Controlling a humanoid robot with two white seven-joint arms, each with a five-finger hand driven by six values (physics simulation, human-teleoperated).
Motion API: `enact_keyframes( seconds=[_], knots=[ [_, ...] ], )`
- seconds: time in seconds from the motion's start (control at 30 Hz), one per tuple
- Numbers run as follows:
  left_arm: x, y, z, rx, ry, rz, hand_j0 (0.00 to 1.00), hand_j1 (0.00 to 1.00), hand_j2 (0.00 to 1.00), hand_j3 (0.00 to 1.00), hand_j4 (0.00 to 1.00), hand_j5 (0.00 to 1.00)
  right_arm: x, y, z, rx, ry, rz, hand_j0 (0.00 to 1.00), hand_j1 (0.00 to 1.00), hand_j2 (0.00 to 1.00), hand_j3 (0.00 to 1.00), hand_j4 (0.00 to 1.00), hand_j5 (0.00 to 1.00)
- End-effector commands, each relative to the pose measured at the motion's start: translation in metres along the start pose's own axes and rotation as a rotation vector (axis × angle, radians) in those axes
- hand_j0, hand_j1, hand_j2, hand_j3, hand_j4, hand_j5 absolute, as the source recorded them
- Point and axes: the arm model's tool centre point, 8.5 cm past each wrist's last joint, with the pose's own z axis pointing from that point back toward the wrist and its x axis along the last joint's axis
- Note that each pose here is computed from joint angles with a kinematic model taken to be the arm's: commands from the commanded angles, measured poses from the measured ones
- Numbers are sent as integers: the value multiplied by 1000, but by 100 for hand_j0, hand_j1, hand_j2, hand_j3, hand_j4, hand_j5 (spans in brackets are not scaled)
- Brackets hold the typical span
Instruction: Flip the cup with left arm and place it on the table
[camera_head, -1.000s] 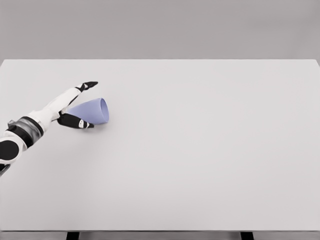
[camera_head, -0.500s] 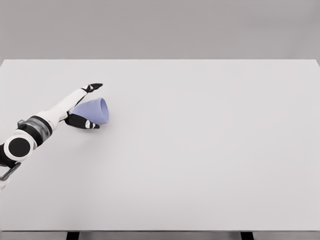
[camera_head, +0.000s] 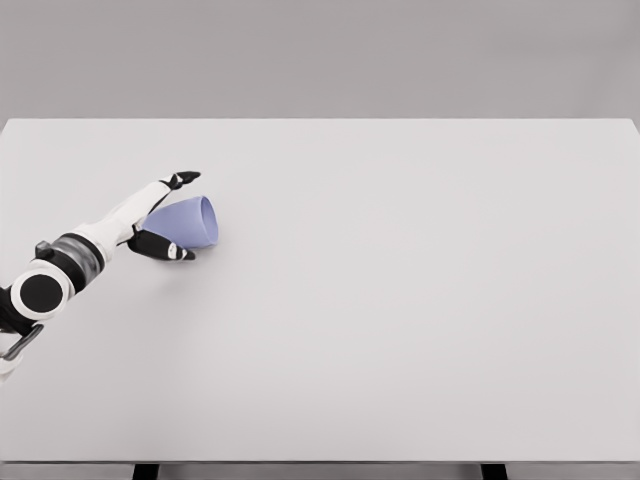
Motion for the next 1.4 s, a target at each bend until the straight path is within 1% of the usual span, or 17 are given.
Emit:
enact_keyframes(
  seconds=[0.0, 0.03, 0.13, 0.23, 0.63, 0.97, 1.27, 1.3, 1.37],
  knots=[
    [-3, 0, -1, 1, 8, -1, 100, 100, 100, 100, 100, 100, 0, 0, 0, 0, 0, 0, 100, 100, 100, 100, 100, 100],
    [-5, 3, -3, 8, 17, -1, 100, 100, 100, 100, 100, 100, 0, 0, 0, 0, 0, 0, 100, 100, 100, 100, 100, 100],
    [-8, 0, -9, 7, 28, 11, 100, 100, 100, 100, 100, 100, 0, 0, 0, 0, 0, 0, 100, 100, 100, 100, 100, 100],
    [-6, 3, -11, 11, 24, 7, 100, 100, 100, 100, 100, 100, 0, 0, 0, 0, 0, 0, 100, 100, 100, 100, 100, 100],
    [-6, -4, -14, -2, 26, 14, 100, 100, 100, 100, 100, 100, 0, 0, 0, 0, 0, 0, 100, 100, 100, 100, 100, 100],
    [-10, -3, -15, -1, 37, 15, 100, 100, 100, 100, 100, 100, 0, 0, 0, 0, 0, 0, 100, 100, 100, 100, 100, 100],
    [-6, -3, -17, 0, 38, 19, 100, 100, 100, 100, 100, 100, 0, 0, 0, 0, 0, 0, 100, 100, 100, 100, 100, 100],
    [-5, -5, -18, -2, 35, 17, 96, 96, 96, 96, 96, 96, 0, 0, 0, 0, 0, 0, 100, 100, 100, 100, 100, 100],
    [-4, -3, -18, 1, 39, 14, 96, 96, 96, 96, 96, 96, 0, 0, 0, 0, 0, 0, 100, 100, 100, 100, 100, 100]
  ],
)
